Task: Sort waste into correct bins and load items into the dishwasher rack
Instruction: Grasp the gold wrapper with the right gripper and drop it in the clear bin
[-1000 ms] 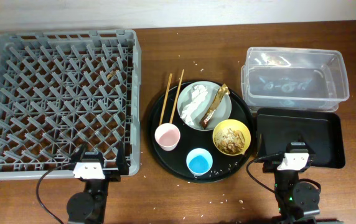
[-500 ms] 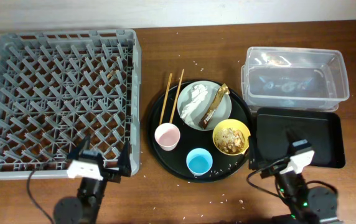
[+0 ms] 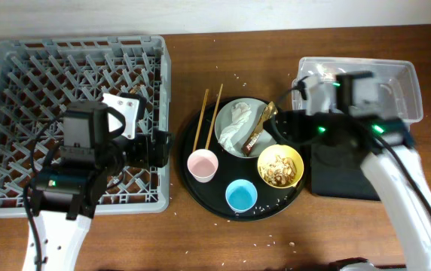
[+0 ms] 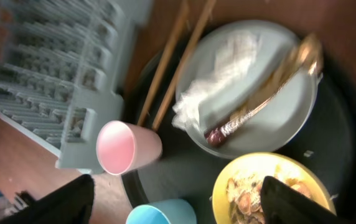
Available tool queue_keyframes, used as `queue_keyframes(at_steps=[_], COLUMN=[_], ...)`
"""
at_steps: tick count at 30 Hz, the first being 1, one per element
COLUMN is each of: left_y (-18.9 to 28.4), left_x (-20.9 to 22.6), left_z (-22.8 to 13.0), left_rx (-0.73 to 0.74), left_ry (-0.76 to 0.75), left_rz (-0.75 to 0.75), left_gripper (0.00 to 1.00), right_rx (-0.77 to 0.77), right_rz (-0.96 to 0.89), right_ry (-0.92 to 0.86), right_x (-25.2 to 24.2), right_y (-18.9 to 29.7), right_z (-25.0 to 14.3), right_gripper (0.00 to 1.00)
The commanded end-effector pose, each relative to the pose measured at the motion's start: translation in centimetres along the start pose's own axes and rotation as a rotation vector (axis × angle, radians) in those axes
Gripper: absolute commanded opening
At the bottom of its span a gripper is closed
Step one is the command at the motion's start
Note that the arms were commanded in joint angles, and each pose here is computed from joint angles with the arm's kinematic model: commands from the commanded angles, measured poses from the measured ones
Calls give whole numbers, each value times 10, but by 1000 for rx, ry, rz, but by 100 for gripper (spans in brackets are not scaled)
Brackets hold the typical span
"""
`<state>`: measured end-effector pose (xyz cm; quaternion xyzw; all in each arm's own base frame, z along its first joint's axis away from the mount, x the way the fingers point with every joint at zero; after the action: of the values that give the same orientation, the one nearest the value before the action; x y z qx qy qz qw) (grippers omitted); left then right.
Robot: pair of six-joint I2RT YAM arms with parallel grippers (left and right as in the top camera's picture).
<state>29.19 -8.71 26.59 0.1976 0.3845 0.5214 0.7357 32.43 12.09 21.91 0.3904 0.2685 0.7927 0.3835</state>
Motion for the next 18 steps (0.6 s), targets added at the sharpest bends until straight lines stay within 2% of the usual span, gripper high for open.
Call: queue_keyframes(at_steps=[1,2,5,6,7,9,10,13,15,17,18], left_y=[-6,-9,-13,-13,-13,-13,-13,-13,-13,-13,-13], left_x=[-2,-1,1,2,2,3,3,3,3,3,3], left_z=[3,2,-4,-8,-11,-13,-13,-13,-13,-13,-13], left_rx=[22,31,67,83,99,107,107,107,107,107,107], left_ry=[5,9,20,25,30,33,33,33,33,33,33], left_rz=[-23,-21,-15,-12,-8,-6,-6,-6,-6,-6,-6], left_gripper=[99,100,99,99,100,99,99,99,100,100,99], right_rx=[123,146,180,188,199,201,175,63,-95,-235,-251], right_rz=[-176,-232,-333,-337,-341,-343,-339,-343,-386,-615,-678], right_ry=[-77,-60,-101,-131,-171,-183,-179,-136,-140,-365,-438], right_x=[-34,-47,-81,-90,-95,-96,-92,-71,-63,-106,-121], right_y=[-58,-82,-136,-152,-161,-164,-150,-82,-10,51,61], right_z=[-10,-12,-22,-27,-32,-33,-19,33,72,75,69], right_gripper=[82,82,70,63,52,18,5,4,4,4,4])
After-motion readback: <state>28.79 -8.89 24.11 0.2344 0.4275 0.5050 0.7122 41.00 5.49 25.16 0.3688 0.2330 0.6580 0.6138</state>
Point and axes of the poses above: each gripper's point midway between its finger pads, its own y axis back along the fingers, its own x axis along the line the jaws close on, z = x × y, the point moved 2 cm from there along y, back along the fingers, and after that the axes turned 10 degrees about y, right-handed, at the moved point
